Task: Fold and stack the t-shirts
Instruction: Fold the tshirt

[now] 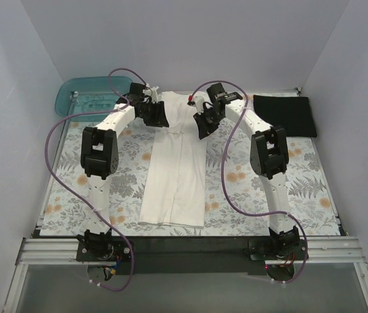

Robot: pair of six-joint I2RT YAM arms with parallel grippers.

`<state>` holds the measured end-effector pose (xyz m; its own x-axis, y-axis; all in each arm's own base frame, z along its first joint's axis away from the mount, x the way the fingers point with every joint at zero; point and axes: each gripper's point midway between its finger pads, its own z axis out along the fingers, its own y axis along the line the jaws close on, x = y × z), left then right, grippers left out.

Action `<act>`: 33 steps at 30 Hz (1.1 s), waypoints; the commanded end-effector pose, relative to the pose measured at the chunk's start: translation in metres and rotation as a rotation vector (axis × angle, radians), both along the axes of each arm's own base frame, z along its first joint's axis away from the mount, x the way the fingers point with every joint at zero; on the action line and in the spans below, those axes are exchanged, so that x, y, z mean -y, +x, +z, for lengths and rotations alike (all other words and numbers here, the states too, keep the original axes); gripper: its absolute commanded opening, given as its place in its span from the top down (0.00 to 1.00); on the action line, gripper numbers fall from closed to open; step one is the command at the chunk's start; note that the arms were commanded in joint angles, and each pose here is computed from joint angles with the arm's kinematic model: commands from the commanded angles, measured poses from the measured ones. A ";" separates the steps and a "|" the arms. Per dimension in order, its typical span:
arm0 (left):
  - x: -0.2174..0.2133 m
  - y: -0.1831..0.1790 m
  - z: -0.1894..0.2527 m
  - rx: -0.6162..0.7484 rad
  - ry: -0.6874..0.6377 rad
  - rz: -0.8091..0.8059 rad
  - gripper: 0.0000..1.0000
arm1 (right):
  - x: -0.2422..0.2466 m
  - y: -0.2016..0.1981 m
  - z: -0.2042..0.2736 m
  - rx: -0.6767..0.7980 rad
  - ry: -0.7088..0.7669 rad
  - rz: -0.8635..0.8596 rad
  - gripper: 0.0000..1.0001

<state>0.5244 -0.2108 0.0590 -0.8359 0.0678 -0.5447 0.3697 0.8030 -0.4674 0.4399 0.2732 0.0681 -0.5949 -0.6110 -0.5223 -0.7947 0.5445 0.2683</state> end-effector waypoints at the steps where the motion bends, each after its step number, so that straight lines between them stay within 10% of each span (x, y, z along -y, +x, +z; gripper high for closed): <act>1: -0.001 -0.020 0.071 0.113 -0.036 -0.036 0.59 | -0.015 0.020 0.012 0.067 0.034 -0.057 0.79; 26: -0.024 -0.083 0.033 -0.034 -0.019 -0.021 0.58 | 0.029 0.078 -0.070 0.152 -0.223 -0.248 0.86; 33: -0.028 -0.067 0.044 0.038 -0.010 -0.007 0.54 | 0.013 0.080 -0.012 0.196 -0.067 -0.181 0.68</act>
